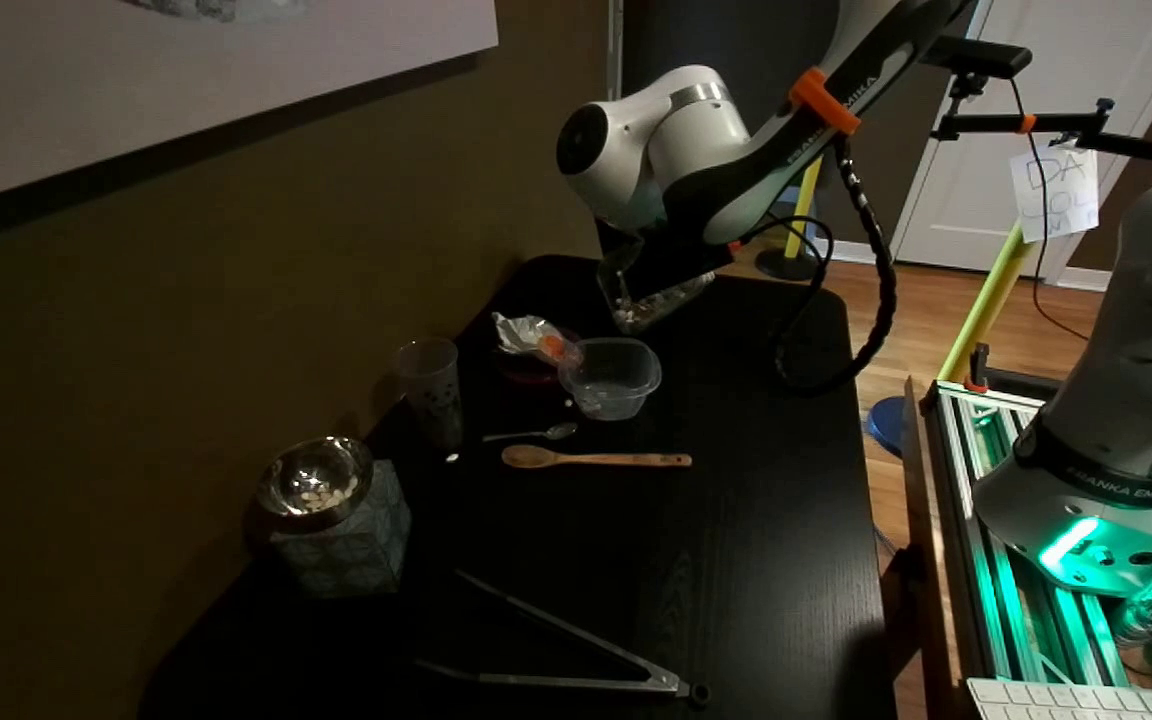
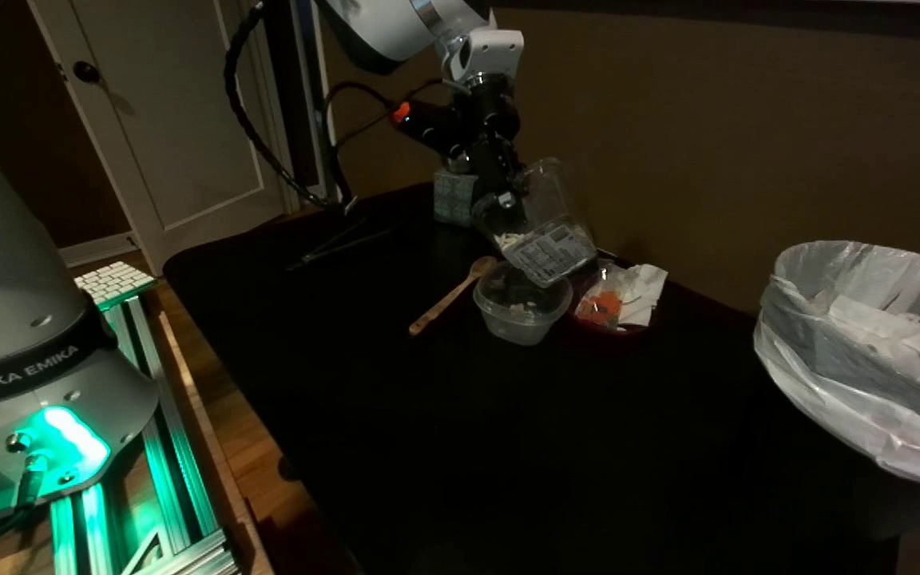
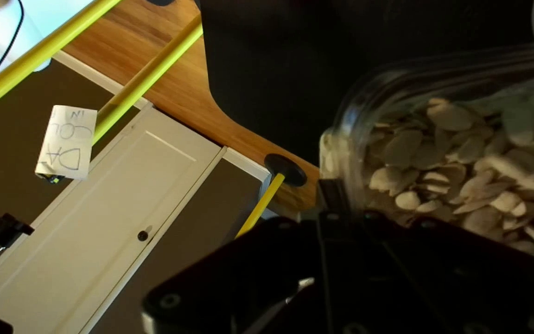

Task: Pour some contents from the clear container on the left into the container on the right.

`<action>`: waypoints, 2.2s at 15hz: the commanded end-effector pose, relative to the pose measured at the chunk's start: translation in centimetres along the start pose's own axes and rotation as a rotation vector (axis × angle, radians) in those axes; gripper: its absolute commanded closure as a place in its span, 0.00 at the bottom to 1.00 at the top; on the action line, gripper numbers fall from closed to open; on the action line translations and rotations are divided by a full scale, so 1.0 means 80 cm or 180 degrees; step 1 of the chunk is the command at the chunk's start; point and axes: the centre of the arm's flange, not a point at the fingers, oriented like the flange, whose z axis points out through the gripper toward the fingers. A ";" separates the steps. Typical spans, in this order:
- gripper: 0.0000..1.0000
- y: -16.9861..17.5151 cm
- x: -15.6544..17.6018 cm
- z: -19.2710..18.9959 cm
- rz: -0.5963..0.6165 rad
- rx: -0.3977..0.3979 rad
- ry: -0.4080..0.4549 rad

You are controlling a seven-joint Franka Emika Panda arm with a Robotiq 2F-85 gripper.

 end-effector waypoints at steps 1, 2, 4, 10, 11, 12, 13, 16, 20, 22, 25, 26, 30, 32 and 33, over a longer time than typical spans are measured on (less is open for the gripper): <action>1.00 -0.012 0.000 0.000 0.0068 -0.0155 0.0206; 1.00 -0.013 -0.002 -0.001 0.0053 -0.0164 0.0230; 1.00 -0.016 -0.004 -0.003 0.0072 -0.0212 0.0323; 1.00 -0.021 -0.007 -0.005 0.0117 -0.0242 0.0425; 1.00 -0.021 -0.008 -0.006 0.0069 -0.0217 0.0372; 1.00 -0.022 -0.007 -0.006 0.0121 -0.0244 0.0437; 1.00 -0.022 -0.007 -0.006 0.0122 -0.0229 0.0432; 1.00 -0.021 -0.006 -0.006 0.0127 -0.0223 0.0414; 1.00 -0.018 -0.006 -0.006 0.0125 -0.0195 0.0356; 1.00 -0.014 -0.004 -0.004 0.0099 -0.0153 0.0265; 1.00 -0.003 0.002 0.005 0.0128 -0.0068 0.0045; 1.00 0.002 0.005 0.010 0.0130 0.0001 -0.0100; 1.00 0.021 0.019 0.031 0.0174 0.0394 -0.0673; 1.00 0.038 0.028 0.045 0.0211 0.0639 -0.0908; 1.00 0.046 0.031 0.053 0.0237 0.0772 -0.1010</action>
